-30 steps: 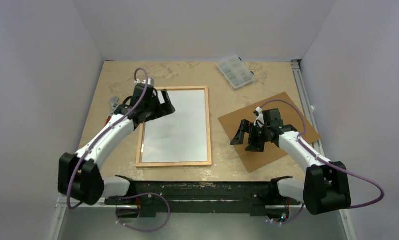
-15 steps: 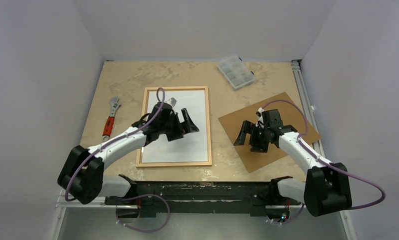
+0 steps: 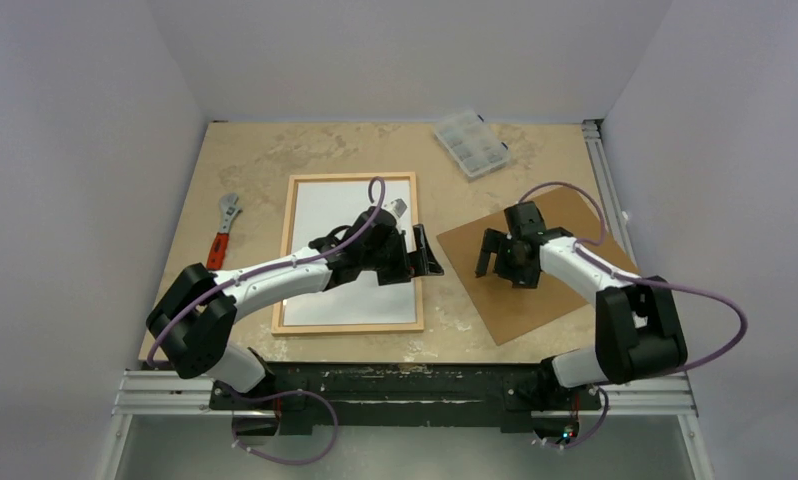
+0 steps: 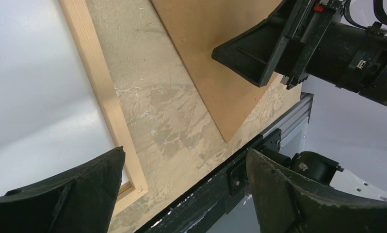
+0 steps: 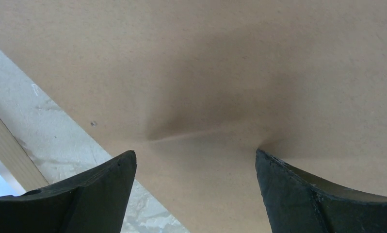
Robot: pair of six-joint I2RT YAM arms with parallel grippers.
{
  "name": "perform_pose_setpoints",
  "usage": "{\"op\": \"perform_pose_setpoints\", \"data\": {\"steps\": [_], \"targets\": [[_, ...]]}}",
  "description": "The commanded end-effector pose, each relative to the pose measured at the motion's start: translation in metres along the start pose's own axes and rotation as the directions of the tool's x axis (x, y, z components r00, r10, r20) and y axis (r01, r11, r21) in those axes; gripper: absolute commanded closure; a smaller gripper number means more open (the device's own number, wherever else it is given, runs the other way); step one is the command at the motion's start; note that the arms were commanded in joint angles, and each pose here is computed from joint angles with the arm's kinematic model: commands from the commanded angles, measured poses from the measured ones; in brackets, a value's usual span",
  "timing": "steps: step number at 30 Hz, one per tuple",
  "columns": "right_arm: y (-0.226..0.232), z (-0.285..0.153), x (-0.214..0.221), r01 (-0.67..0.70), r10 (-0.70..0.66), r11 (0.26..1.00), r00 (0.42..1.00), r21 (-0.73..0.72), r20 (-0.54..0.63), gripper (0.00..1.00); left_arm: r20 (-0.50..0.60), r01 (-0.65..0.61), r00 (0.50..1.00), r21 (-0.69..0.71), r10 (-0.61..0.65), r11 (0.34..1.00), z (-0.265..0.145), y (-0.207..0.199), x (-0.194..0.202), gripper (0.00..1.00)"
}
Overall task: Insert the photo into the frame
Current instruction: Move the photo frame item to the center of the board.
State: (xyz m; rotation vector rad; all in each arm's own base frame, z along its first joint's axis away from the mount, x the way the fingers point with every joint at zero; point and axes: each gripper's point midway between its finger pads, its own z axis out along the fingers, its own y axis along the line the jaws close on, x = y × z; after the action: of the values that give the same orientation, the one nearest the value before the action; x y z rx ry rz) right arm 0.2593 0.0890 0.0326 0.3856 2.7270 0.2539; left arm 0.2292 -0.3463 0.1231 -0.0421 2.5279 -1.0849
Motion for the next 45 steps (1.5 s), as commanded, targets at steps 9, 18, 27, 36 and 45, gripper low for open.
{"op": "perform_pose_setpoints", "data": {"steps": [9,18,27,36,45], "targets": [[0.04,0.026,0.068,0.063,-0.085,0.991,0.978,-0.116,-0.192,0.09,0.118,-0.043,0.992,-0.061,0.05,0.997,-0.026,-0.006,-0.025,0.08],[0.044,-0.019,0.067,0.031,-0.053,0.981,0.992,-0.189,-0.112,0.06,0.106,-0.222,0.965,-0.161,0.24,0.962,-0.017,-0.02,-0.059,0.07],[0.026,-0.055,0.062,-0.096,0.084,0.981,0.994,-0.169,-0.076,0.02,-0.037,-0.402,0.913,-0.235,0.406,0.885,0.037,-0.043,-0.097,0.01],[-0.021,-0.067,0.075,-0.276,0.27,0.961,0.954,-0.031,-0.131,0.02,-0.136,-0.431,0.902,-0.213,0.41,0.877,0.103,-0.029,-0.111,0.0],[-0.042,-0.077,0.09,-0.399,0.412,0.909,0.901,0.118,-0.133,0.02,-0.127,-0.305,0.949,-0.149,0.287,0.941,0.138,-0.014,-0.129,0.0]]}}
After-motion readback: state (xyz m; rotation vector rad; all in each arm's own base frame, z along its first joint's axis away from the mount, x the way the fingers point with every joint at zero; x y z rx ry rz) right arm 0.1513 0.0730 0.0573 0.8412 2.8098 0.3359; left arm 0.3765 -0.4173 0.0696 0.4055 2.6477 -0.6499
